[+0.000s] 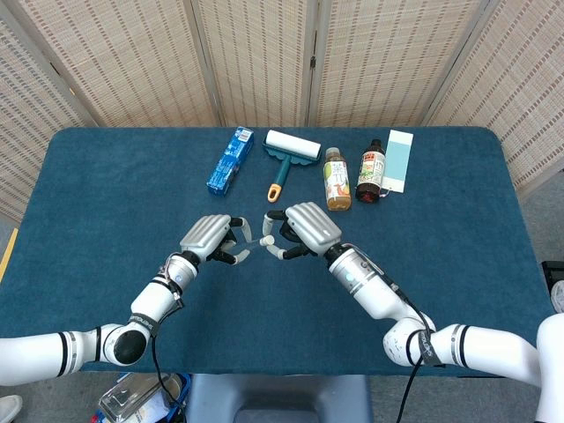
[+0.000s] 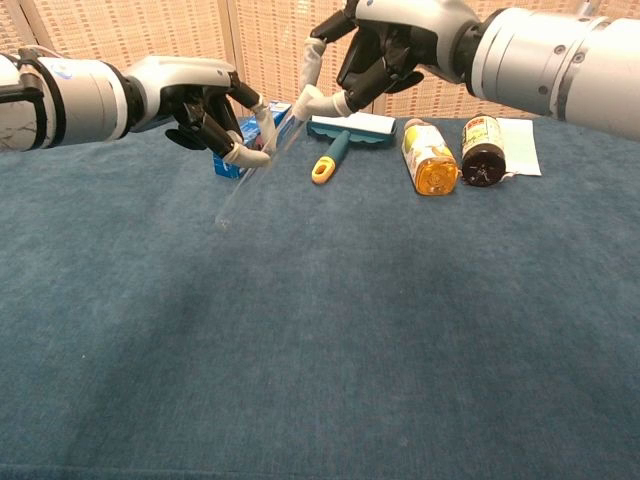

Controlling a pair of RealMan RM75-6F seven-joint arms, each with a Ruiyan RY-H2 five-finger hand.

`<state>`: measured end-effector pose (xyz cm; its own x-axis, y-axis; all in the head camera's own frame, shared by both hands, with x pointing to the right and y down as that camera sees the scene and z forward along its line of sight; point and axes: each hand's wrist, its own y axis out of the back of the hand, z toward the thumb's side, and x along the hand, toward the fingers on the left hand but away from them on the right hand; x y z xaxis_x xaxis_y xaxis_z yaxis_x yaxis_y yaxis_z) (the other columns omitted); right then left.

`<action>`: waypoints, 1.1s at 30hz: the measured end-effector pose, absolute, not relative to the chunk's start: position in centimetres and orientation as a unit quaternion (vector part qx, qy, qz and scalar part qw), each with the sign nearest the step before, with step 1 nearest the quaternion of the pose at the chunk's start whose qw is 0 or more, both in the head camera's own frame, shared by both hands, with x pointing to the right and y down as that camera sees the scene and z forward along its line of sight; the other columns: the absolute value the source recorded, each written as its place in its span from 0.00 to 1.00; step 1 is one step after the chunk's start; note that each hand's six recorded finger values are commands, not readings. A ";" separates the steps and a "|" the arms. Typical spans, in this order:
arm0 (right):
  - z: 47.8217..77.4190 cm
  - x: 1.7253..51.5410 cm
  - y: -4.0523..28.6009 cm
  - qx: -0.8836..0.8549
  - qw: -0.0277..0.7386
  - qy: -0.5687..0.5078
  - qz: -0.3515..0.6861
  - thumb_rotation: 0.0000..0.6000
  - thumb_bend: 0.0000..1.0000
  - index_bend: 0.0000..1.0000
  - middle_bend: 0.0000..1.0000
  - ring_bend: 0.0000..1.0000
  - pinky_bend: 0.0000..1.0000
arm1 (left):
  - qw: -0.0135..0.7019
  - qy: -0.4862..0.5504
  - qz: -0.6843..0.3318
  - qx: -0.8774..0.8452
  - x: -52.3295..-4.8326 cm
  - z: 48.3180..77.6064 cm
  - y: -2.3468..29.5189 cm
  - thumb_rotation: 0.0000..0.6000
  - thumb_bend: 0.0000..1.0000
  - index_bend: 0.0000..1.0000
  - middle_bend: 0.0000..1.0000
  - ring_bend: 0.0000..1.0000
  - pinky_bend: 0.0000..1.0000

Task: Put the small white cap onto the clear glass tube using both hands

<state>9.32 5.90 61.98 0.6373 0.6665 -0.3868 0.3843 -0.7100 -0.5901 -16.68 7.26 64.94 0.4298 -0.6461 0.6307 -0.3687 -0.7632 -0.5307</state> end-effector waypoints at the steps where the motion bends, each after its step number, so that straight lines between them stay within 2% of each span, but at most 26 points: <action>1: 62.0 9.3 5.9 -0.874 0.234 -0.301 0.302 1.00 0.48 0.70 1.00 1.00 1.00 | 0.158 0.305 -0.438 -0.830 -16.7 65.0 7.3 1.00 0.35 0.63 1.00 1.00 1.00; 4: 62.1 9.4 5.9 -0.873 0.234 -0.302 0.303 1.00 0.41 0.68 1.00 1.00 1.00 | 0.159 0.305 -0.439 -0.830 -16.8 65.1 7.3 1.00 0.35 0.63 1.00 1.00 1.00; 11: 62.2 9.4 5.9 -0.873 0.232 -0.303 0.304 1.00 0.20 0.52 1.00 1.00 1.00 | 0.161 0.305 -0.440 -0.829 -16.8 65.1 7.2 1.00 0.35 0.63 1.00 1.00 1.00; 15: 62.3 9.3 5.8 -0.873 0.231 -0.303 0.304 1.00 0.12 0.46 1.00 1.00 1.00 | 0.164 0.305 -0.442 -0.828 -16.9 65.2 7.1 1.00 0.35 0.63 1.00 1.00 1.00; 24: 62.2 9.3 5.7 -0.874 0.230 -0.307 0.299 1.00 0.10 0.35 1.00 1.00 1.00 | 0.169 0.303 -0.449 -0.823 -17.4 65.5 7.1 1.00 0.35 0.63 1.00 1.00 1.00; 33: 60.7 11.2 5.1 -0.866 0.247 -0.318 0.297 1.00 0.10 0.34 1.00 1.00 1.00 | 0.201 0.295 -0.468 -0.809 -18.8 66.0 6.9 1.00 0.35 0.63 1.00 1.00 1.00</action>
